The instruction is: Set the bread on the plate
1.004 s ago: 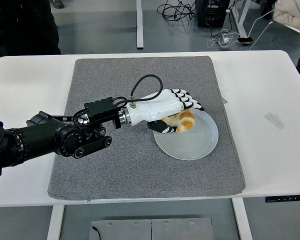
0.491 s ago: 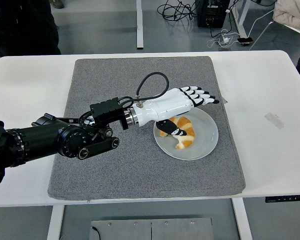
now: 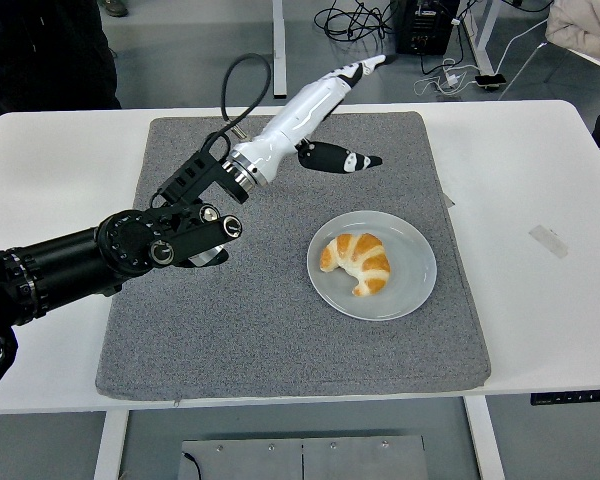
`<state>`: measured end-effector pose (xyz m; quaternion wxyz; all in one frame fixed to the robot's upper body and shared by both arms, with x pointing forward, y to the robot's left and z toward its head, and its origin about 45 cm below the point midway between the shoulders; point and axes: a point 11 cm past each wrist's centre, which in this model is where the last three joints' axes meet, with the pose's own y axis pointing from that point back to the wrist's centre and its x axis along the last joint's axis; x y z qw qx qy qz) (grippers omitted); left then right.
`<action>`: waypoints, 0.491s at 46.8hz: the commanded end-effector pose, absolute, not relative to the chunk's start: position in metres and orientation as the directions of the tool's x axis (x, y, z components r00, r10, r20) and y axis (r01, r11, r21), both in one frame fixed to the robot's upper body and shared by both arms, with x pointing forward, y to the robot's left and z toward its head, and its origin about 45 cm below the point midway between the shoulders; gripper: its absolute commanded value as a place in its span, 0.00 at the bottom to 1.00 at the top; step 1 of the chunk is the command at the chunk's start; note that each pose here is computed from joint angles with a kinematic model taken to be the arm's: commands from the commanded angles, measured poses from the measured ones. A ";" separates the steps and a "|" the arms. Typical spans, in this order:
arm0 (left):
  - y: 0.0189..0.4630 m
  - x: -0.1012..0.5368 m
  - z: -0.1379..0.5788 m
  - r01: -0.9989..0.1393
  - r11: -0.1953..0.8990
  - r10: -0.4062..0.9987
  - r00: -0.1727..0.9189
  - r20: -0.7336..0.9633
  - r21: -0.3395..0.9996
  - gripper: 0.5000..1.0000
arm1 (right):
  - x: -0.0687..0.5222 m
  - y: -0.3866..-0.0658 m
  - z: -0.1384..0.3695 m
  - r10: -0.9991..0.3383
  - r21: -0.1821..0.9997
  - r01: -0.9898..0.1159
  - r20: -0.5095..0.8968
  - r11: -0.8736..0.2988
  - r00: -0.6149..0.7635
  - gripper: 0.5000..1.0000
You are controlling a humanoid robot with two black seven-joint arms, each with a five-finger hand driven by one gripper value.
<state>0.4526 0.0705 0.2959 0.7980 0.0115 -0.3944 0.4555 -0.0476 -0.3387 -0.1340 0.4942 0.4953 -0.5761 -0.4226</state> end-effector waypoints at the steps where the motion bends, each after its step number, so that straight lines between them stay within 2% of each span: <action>1: 0.094 0.464 0.304 -0.783 0.509 0.774 0.235 0.587 -0.358 0.94 | -0.047 -0.339 -0.134 -0.988 0.976 -0.153 0.150 0.152 -0.020 1.00; 7: 0.134 0.480 0.310 -0.859 0.366 0.865 0.172 0.471 -0.358 0.94 | -0.047 -0.339 -0.134 -0.988 0.976 -0.153 0.150 0.152 -0.020 1.00; 23: 0.184 0.487 0.293 -0.942 0.136 0.970 0.063 0.236 -0.308 0.94 | -0.047 -0.339 -0.134 -0.988 0.976 -0.153 0.152 0.153 -0.020 1.00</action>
